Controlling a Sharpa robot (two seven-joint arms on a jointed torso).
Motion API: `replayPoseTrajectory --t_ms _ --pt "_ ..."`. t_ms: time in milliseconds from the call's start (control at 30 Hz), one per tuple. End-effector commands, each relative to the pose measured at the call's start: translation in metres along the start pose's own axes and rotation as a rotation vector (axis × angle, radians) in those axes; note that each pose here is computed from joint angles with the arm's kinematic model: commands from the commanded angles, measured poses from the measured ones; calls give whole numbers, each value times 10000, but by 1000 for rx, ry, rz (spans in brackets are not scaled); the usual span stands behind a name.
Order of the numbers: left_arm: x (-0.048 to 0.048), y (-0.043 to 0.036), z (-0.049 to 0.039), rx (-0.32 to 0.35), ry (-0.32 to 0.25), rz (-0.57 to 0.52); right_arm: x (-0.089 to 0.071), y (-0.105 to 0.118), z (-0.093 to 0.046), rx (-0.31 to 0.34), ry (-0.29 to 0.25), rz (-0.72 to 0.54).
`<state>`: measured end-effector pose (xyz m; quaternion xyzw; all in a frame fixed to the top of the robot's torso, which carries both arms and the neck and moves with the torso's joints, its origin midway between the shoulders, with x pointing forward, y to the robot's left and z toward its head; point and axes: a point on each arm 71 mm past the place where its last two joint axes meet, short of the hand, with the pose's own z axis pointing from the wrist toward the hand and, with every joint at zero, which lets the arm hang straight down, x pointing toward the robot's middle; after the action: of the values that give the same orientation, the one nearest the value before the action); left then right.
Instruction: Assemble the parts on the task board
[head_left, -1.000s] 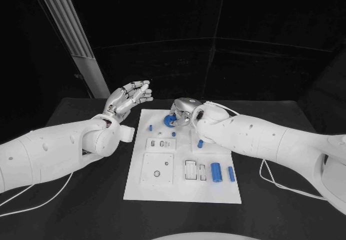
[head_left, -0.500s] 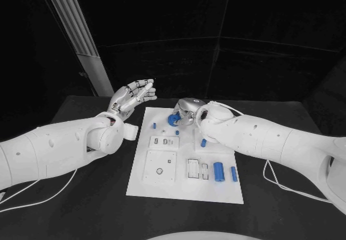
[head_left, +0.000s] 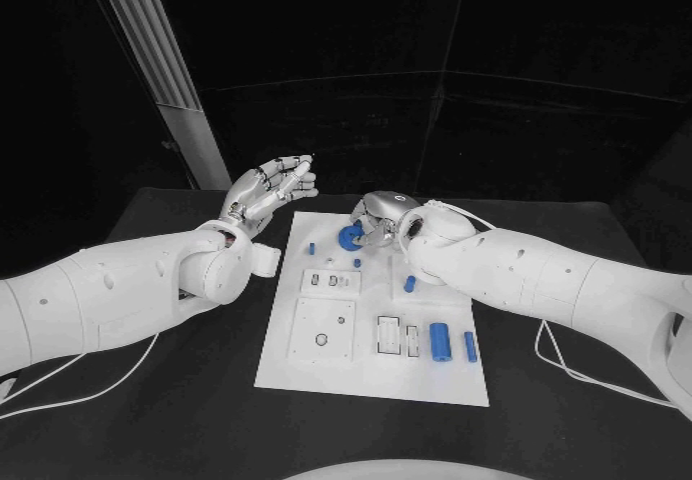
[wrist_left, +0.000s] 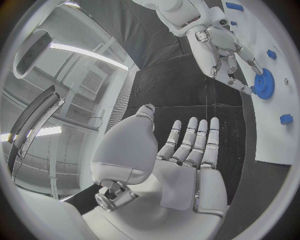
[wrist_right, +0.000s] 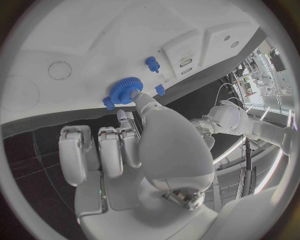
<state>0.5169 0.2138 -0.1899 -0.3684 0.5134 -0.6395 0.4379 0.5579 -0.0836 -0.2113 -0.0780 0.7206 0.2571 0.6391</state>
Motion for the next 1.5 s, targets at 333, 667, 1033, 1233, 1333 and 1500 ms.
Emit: replayPoseTrajectory --t_ms 333,667,1033,1233,1333,1500 --pt "3 -148 -7 205 13 -4 -188 22 -152 -88 -195 75" --pt "3 -142 -4 204 12 -4 -89 68 -143 -93 -59 43" --pt "2 -143 -7 204 12 -4 -17 80 -70 -54 11 1" --pt "-5 -144 -10 204 11 -3 14 88 -50 -35 44 -16" --pt "-5 -144 -10 203 10 -3 21 85 -45 -24 51 -22" --pt "0 -142 -7 203 12 -3 17 70 -34 -7 43 -34"
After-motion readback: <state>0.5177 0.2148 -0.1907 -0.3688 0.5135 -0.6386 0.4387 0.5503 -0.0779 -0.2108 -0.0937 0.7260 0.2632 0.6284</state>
